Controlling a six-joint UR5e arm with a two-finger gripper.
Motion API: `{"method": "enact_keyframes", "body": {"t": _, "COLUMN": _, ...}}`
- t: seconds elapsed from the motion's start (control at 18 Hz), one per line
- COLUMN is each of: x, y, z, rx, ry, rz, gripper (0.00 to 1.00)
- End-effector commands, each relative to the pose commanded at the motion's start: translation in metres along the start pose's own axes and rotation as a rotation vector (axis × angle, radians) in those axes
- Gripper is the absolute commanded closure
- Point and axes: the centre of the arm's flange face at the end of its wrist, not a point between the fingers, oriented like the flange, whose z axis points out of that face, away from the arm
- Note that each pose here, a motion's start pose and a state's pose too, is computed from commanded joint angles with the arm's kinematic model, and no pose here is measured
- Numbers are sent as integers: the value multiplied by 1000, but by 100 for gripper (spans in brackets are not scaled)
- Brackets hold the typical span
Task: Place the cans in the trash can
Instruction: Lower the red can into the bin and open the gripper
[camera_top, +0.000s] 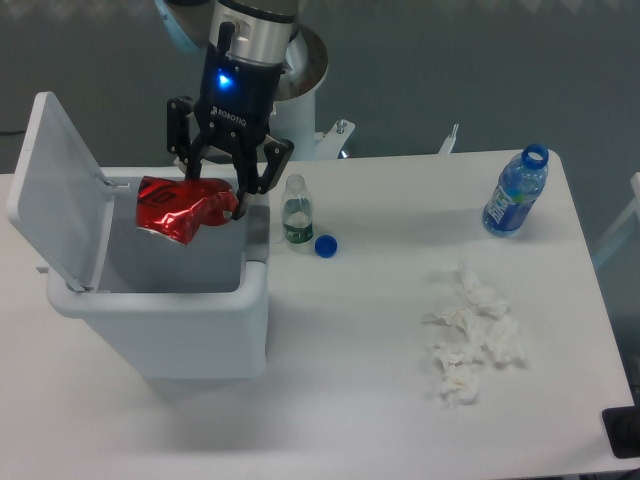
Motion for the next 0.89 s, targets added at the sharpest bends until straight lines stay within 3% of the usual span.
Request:
{"method": "enact_keyframes", "body": {"t": 0.67, "x": 11, "y": 7, "z": 22, "rx": -30, "ry": 40, "rz": 4, "gripper": 46}}
{"method": "enact_keyframes", "body": {"t": 0.89, "x": 11, "y": 7, "z": 22, "rx": -30, "ry": 38, "rz": 6, "gripper": 37}}
